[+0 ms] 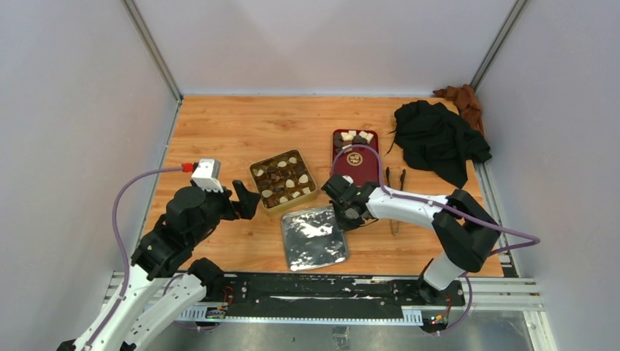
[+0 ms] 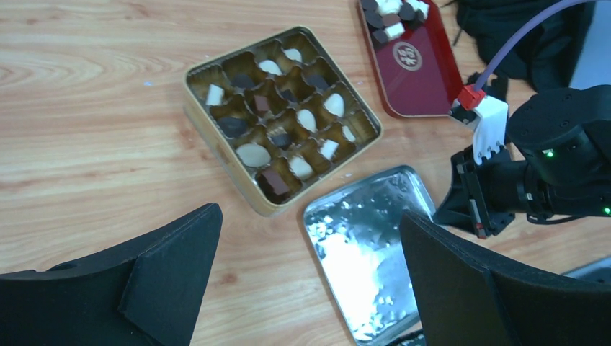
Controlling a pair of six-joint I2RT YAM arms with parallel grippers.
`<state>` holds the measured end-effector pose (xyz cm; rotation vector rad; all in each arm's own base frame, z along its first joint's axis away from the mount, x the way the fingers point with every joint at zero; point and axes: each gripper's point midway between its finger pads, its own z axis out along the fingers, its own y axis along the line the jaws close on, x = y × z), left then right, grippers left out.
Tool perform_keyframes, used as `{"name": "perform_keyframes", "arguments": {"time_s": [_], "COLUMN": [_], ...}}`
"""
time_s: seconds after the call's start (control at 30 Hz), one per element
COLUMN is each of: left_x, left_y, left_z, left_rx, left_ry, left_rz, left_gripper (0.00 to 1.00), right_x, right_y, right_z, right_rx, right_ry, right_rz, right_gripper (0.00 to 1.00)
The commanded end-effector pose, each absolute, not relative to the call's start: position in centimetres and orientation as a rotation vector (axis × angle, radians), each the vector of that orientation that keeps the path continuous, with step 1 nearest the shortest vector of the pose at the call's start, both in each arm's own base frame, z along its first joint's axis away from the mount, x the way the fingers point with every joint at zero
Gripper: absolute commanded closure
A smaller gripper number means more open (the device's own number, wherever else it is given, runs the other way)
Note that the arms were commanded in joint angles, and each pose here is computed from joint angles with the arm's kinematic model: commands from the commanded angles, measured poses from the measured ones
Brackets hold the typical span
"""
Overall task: Pack the chocolate
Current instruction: Pick up the box lid from the center of the board.
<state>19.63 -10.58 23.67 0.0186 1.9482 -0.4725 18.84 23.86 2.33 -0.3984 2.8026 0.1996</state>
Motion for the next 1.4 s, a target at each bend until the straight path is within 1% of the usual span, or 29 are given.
{"name": "perform_keyframes", "arguments": {"time_s": [0.0,0.23,0.4,0.7,0.8,0.9,1.03,1.27,1.37], "left_x": [19.0,18.0,17.8,17.1,16.8,16.5,16.6,16.6,16.7], "left_y": [-12.6,-16.0,-17.1,-17.9,-18.2,-18.5,-18.0,-18.1,-18.4], "left_z": [22.9,20.7,19.4,16.1,14.0,12.4,10.6,8.2,7.4], "left_rx": [0.015,0.016,0.006,-0.015,-0.010,-0.019,-0.077,-0.090,-0.074], "left_ry": [1.981,2.055,2.094,2.195,2.270,2.321,2.345,2.397,2.419], "left_rz": [-0.616,-0.832,-0.899,-0.936,-0.930,-0.918,-0.870,-0.826,-0.802], "left_gripper": [0.00,0.00,0.00,0.00,0.00,0.01,0.07,0.25,0.31], "right_x": [18.7,19.3,19.7,19.4,19.4,19.3,19.3,18.9,18.9], "right_y": [23.0,22.9,22.7,21.4,22.2,23.2,24.0,25.0,25.3], "right_z": [4.0,7.0,8.3,5.3,5.0,5.1,5.6,5.9,6.0], "right_rx": [-0.385,-0.313,-0.280,-0.255,-0.275,-0.275,-0.263,-0.293,-0.295], "right_ry": [2.740,2.608,2.527,2.620,2.615,2.592,2.548,2.520,2.517], "right_rz": [0.219,0.409,0.502,0.411,0.471,0.603,0.748,0.853,0.868], "right_gripper": [1.00,1.00,1.00,1.00,1.00,1.00,1.00,1.00,1.00]}}
